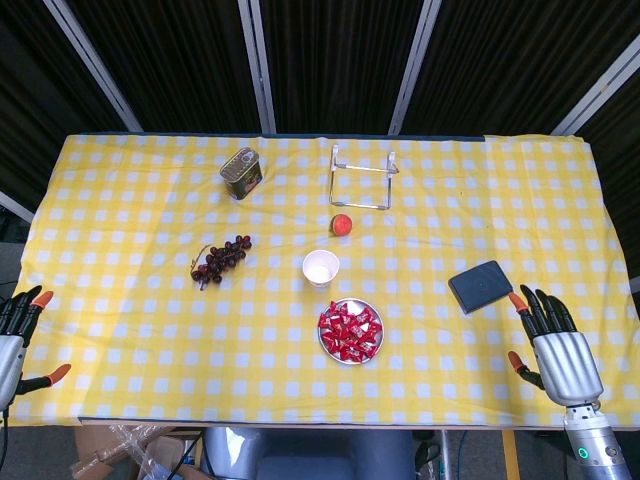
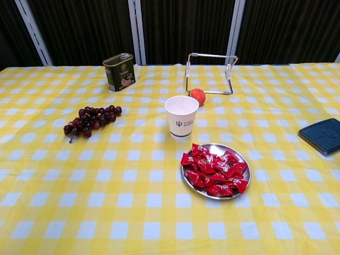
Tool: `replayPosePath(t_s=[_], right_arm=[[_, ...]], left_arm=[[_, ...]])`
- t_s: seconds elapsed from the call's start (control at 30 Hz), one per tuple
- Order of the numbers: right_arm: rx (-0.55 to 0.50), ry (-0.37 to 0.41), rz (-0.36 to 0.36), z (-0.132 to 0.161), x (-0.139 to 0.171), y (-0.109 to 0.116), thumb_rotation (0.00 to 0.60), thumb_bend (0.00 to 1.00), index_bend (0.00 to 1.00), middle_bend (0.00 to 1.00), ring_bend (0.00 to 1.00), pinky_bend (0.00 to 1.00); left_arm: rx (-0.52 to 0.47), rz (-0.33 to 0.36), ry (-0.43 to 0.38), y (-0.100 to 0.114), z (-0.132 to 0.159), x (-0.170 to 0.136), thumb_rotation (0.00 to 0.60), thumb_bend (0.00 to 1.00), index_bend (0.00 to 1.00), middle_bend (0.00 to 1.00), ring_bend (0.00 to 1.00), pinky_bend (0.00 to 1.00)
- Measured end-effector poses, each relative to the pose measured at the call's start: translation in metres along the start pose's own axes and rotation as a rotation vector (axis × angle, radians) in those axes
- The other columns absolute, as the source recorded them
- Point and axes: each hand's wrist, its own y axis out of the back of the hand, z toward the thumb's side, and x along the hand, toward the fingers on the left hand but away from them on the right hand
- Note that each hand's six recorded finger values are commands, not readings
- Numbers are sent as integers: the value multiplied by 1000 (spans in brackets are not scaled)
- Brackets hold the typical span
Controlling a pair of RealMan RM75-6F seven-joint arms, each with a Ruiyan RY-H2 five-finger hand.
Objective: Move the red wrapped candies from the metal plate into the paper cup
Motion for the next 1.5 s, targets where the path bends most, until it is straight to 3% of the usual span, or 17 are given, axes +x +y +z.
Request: replayPosePath(t_s=[0.1,0.2,0.27,0.37,0.43,0.7,0.87,1.13,1.5], right_arm=[[-3,0,1,0,0,0,600,344,0,0,0,115],[-15,4,0,2,1,1,600,344,0,9,37,205],[-24,14,-5,5,1,3,600,344,0,62,137,338],[-57,37,-20,16,-1,8,600,344,0,280,407,622],[-97,48,-18,25,-3,11,600,344,0,397,533,757],[-238,68,42,56,-17,10,600,343,0,603,772,992],[-212,112,64,71,-29,9,600,343,0,717,878,1000],[-181,204,258,110,-34,-11,600,342,42,739,896,1000],[-189,276,382,174,-50,-37,600,342,82,748,901,1000]], left_arm=[[-1,1,-2,1,1,0,600,49,0,0,0,0],[0,3,-4,1,1,-1,600,50,0,0,0,0],[-3,2,-1,1,0,-1,600,49,0,0,0,0],[-7,-4,-3,0,1,0,600,49,0,0,0,0],[-8,-5,-1,0,0,0,600,49,0,0,0,0],[-17,-6,4,0,-1,0,600,49,0,0,0,0],[-19,-13,2,0,0,0,600,49,0,0,0,0],[-33,-25,7,0,-1,1,600,49,0,0,0,0],[-53,-46,18,-1,-3,1,600,49,0,0,0,0]])
